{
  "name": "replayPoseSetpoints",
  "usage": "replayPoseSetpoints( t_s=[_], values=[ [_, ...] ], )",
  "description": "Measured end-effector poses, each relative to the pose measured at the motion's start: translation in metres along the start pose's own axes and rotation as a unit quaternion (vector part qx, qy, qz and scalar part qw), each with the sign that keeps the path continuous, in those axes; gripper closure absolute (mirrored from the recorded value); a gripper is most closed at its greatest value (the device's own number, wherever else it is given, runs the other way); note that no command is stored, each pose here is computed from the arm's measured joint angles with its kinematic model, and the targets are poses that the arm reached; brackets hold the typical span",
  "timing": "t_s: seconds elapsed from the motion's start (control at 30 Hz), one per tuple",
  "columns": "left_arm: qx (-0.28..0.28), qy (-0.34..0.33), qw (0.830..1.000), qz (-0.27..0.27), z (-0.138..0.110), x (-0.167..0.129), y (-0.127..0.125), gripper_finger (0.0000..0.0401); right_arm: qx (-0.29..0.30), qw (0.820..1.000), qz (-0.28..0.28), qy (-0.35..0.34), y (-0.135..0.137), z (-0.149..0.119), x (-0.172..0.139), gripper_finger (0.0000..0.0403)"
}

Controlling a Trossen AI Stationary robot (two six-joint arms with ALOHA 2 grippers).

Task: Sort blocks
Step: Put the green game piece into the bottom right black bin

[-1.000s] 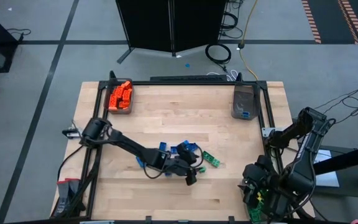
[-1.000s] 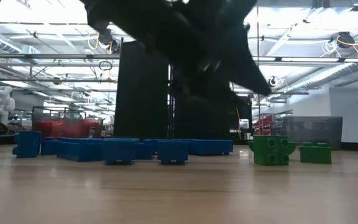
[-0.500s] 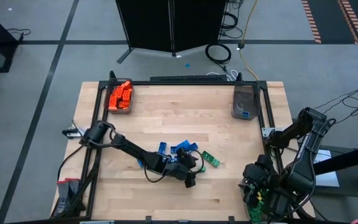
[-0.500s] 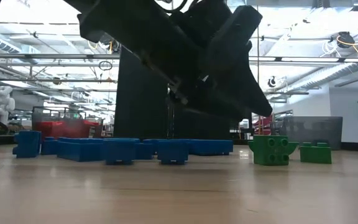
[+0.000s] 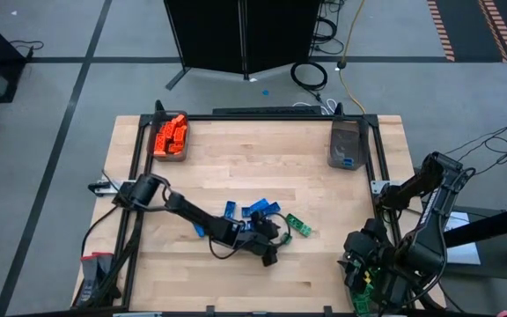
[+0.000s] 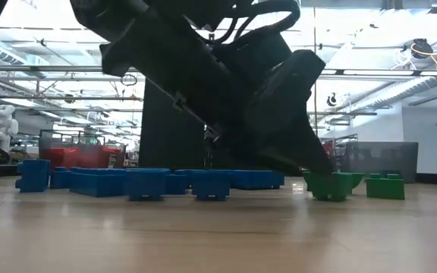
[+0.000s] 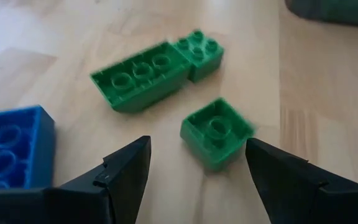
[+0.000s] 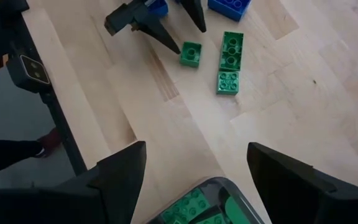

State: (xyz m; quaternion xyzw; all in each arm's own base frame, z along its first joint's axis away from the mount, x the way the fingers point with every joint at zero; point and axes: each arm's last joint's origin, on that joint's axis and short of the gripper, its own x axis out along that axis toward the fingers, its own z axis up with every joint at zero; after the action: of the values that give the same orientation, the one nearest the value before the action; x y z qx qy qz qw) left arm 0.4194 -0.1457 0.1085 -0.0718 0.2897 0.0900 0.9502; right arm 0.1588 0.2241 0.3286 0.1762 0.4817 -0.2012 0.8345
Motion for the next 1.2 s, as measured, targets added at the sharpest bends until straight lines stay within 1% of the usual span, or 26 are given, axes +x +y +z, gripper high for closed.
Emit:
replayPoseSetpoints(
  t_s=[0.17,0.3,0.33,0.43,0.5,0.63,0.77,0.9,1.03,1.1,1.2],
  values=[
    [-0.002,0.000,1.000,0.003,0.001,0.001,0.003,0.0139,-0.001,1.000,-0.004,0.000,-0.001,0.000,0.000,0.0129],
    [-0.005,-0.001,1.000,0.004,0.002,0.002,0.004,0.0159,-0.001,1.000,-0.003,0.000,-0.001,0.000,0.000,0.0129],
    [-0.013,-0.003,1.000,0.004,0.002,0.002,0.004,0.0164,-0.001,1.000,-0.003,0.000,-0.001,0.000,0.000,0.0129],
    [-0.029,-0.027,0.999,-0.008,0.007,0.001,0.001,0.0176,0.000,1.000,-0.003,-0.003,-0.001,0.000,0.000,0.0129],
    [-0.037,-0.045,0.998,-0.017,0.011,0.000,-0.001,0.0179,0.001,1.000,-0.003,-0.003,-0.001,0.000,0.000,0.0129],
    [-0.048,-0.041,0.998,-0.017,0.010,0.000,-0.002,0.0180,0.002,1.000,-0.003,-0.003,-0.001,0.000,0.000,0.0129],
    [-0.058,-0.047,0.997,-0.020,0.011,-0.003,-0.008,0.0180,0.003,1.000,-0.003,-0.003,-0.001,0.000,0.000,0.0129],
    [-0.058,-0.050,0.997,0.004,0.006,-0.002,-0.010,0.0180,0.003,1.000,-0.003,-0.003,-0.001,0.000,0.000,0.0129],
    [-0.069,-0.039,0.997,0.015,0.000,0.002,-0.009,0.0180,0.003,1.000,-0.003,-0.003,-0.001,0.000,0.000,0.0129],
    [-0.063,-0.024,0.997,0.023,-0.006,0.003,-0.008,0.0180,0.003,1.000,-0.003,-0.003,-0.001,0.000,0.000,0.0129],
    [-0.065,-0.026,0.997,0.022,-0.009,0.007,-0.008,0.0180,0.004,1.000,-0.003,-0.003,-0.001,0.000,0.000,0.0129]
  ],
)
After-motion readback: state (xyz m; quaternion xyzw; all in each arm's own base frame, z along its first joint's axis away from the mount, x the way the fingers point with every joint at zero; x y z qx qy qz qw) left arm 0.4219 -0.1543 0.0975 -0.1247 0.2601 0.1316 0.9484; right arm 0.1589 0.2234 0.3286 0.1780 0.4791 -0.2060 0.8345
